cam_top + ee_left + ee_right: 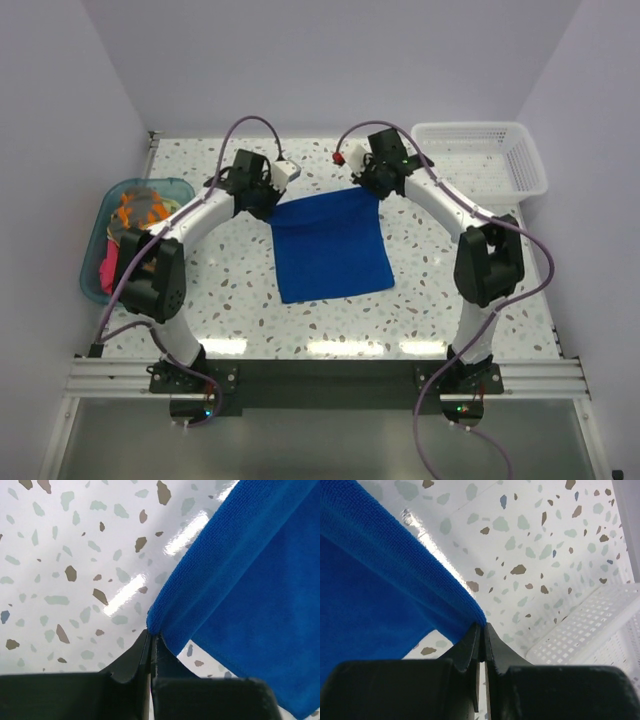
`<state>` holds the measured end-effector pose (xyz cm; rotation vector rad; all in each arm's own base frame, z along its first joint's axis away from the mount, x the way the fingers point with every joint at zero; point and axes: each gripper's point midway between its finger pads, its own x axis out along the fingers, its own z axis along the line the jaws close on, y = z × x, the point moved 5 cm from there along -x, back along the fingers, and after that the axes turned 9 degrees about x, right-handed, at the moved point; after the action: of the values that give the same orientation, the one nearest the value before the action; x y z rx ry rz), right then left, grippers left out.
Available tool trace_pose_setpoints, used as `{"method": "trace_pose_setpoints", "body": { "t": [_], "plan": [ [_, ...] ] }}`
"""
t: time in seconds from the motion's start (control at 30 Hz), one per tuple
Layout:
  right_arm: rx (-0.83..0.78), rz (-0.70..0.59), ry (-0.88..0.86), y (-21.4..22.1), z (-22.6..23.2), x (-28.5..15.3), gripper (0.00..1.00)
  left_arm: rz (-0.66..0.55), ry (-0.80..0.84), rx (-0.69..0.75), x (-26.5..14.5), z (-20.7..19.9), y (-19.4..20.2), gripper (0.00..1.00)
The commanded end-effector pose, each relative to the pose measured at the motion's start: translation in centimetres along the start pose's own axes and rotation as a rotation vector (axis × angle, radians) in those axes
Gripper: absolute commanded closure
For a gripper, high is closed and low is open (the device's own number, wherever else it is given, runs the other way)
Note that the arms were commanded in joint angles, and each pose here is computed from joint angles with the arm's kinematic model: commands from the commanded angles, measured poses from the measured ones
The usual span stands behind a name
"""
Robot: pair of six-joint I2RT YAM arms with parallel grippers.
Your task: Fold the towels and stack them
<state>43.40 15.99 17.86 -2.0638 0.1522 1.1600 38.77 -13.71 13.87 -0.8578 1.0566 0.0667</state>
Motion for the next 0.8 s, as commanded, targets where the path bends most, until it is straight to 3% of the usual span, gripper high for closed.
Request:
{"method": "trace_pose_setpoints", "body": {
  "t": [0.0,0.33,0.77],
  "plan": [
    [-0.021,-0.077,0.056,-0.9,-0.9,-3.6,1.0,-0.064,-0.043,-0.046,-2.1,-0.9,-1.1,1.0],
    [0.081,0.006,-0.017,3.8,2.9,-4.9,1.0,-0.04,0.0,-0.158,-2.9,-6.4,1.1,1.0],
    [0.225,0.077,-0.027,7.6,7.6,-4.6,1.0,-0.02,0.094,-0.315,-3.1,-9.6,3.8,1.0]
  ]
}}
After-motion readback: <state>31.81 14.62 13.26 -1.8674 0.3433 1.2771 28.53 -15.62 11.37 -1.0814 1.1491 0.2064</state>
